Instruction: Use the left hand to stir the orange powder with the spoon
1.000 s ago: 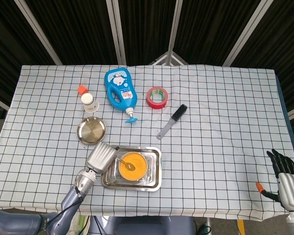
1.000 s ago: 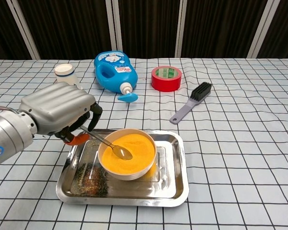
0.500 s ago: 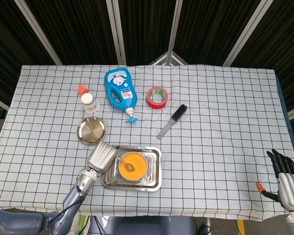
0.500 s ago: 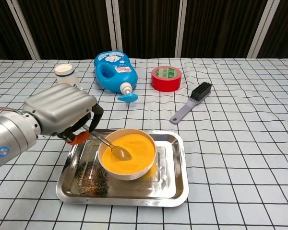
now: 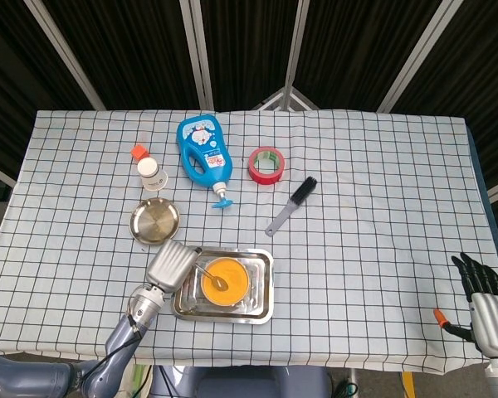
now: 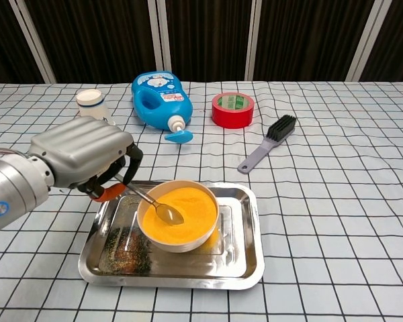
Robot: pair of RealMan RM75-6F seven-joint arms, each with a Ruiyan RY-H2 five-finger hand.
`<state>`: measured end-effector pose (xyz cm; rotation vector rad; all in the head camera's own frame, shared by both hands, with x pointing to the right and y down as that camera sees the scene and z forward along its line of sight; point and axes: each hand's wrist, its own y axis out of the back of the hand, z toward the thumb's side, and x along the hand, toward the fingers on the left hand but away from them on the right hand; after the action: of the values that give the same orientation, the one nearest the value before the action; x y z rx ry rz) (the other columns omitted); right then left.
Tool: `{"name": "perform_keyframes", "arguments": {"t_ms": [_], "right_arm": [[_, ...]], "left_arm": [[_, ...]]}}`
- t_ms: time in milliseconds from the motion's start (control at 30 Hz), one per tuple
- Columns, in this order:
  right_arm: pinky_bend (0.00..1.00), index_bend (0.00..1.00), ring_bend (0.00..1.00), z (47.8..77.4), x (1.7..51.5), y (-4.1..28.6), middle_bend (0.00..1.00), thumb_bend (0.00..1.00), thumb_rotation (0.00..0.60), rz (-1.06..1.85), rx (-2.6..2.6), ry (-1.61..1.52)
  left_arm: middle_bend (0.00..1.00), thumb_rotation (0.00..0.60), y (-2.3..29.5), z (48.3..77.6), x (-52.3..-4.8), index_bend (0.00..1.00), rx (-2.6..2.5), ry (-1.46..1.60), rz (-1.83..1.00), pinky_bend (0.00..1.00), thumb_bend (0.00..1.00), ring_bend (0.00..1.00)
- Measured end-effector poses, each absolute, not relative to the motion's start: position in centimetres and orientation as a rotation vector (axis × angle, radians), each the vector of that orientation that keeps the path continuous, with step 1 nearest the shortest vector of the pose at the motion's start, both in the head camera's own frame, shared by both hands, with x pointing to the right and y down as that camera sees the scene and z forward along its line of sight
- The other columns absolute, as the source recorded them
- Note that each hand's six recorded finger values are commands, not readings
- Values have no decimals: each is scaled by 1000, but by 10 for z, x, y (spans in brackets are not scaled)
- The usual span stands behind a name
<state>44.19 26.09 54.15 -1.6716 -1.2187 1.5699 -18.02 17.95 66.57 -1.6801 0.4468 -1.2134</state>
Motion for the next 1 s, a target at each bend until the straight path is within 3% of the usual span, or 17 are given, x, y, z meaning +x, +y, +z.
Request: {"name": "perform_keyframes", "arguments": {"t_ms": [1000], "right_arm": [[0,0,0,541,442,261,0,312,600,1568,-1670,-1218]], "left_arm": [[789,600,172,650,-194,566,-2117,524,-1770,854,582,790]]}}
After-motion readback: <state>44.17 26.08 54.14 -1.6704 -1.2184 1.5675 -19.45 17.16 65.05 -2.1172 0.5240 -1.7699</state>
